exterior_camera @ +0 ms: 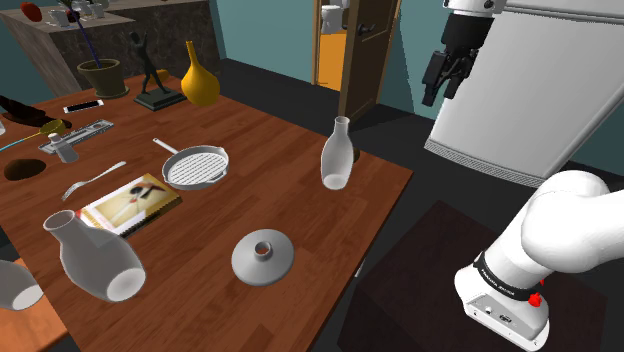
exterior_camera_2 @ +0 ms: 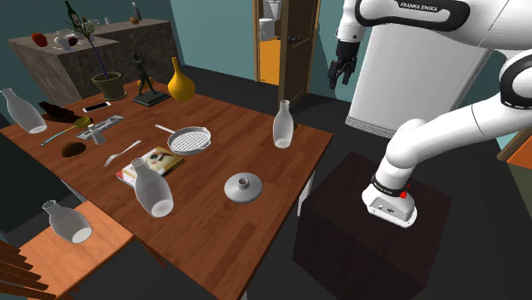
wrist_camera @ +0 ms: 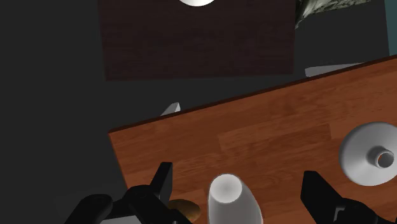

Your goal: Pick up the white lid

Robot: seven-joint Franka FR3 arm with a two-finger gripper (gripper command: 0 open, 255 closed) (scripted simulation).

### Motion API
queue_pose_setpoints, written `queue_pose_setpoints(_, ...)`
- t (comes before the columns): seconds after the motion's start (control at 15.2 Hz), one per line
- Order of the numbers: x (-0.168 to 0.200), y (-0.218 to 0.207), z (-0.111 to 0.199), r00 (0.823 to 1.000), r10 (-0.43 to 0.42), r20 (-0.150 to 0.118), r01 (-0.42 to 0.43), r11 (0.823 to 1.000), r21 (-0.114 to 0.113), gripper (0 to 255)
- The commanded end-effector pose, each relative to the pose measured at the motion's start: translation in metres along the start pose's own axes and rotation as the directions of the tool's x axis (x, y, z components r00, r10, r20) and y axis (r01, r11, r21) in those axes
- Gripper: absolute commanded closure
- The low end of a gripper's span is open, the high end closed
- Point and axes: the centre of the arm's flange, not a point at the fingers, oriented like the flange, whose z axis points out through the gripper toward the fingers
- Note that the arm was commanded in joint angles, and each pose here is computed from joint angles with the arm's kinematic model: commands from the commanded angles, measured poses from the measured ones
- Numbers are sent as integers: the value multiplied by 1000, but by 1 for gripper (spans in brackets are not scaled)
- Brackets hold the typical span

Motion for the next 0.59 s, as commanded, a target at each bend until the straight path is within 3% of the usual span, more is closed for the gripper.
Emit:
queue_pose_setpoints(0.0,0,0,0,1000,0,0,0,1000,0,0)
queue_pose_setpoints(0.53,22,-84,64,1000,-7,-5,7,1000,-19,0)
